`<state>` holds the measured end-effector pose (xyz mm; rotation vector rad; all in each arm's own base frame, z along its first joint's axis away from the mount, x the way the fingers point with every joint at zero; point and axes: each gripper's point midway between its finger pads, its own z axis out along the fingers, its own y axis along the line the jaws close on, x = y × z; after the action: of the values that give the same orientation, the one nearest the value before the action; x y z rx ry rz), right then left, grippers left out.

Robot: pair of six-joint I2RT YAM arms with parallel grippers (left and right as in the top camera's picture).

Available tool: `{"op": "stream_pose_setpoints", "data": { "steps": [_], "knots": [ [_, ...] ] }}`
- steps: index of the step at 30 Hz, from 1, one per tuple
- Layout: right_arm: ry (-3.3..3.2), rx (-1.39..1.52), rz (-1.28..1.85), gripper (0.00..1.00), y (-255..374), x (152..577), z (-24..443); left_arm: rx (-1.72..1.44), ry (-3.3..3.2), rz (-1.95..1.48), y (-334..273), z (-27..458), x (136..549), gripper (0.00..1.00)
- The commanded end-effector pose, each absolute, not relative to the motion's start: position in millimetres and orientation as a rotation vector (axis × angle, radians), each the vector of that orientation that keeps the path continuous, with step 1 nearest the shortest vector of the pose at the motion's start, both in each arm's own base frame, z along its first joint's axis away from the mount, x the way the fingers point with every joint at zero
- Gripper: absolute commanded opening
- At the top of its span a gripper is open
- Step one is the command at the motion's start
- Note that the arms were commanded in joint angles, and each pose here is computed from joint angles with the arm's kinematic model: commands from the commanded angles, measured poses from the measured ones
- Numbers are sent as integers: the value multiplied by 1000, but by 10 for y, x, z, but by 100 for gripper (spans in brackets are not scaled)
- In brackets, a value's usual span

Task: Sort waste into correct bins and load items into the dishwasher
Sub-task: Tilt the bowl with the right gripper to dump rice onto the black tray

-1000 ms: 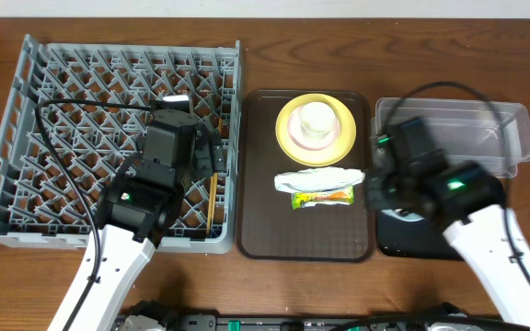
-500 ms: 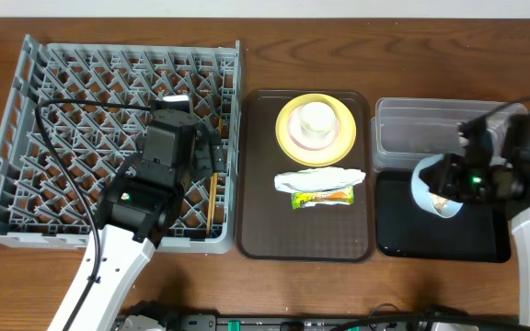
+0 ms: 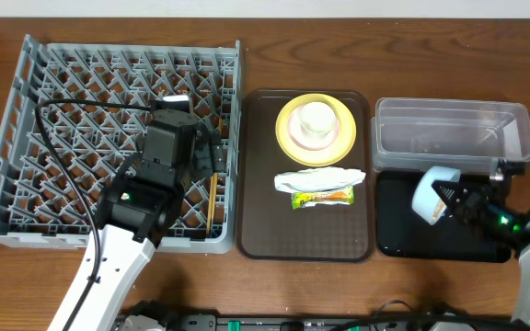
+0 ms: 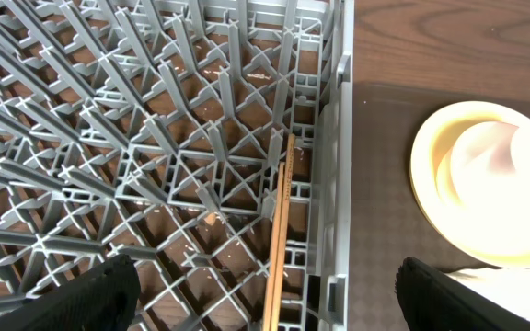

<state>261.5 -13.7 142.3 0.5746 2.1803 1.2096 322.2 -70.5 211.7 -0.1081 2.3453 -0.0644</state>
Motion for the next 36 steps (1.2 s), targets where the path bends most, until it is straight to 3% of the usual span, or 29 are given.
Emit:
{"op": "stream_pose_setpoints", "data": {
  "steps": [1,6,14,36],
  "knots": [
    [1978,538,1379,1,-103,2536,1592,-121,2331,-58,-680,2180,3247,92],
    [1892,629,1354,1,-288,2452,1475,-122,2331,-58,-680,2180,3247,92],
    [1677,625,1438,1,-471,2393,1749,-122,2331,-58,-680,2180,3247,92],
    [1668,764,1531,1,-536,2444,1756,-122,2331,-58,-680,2180,3247,92]
  ]
}}
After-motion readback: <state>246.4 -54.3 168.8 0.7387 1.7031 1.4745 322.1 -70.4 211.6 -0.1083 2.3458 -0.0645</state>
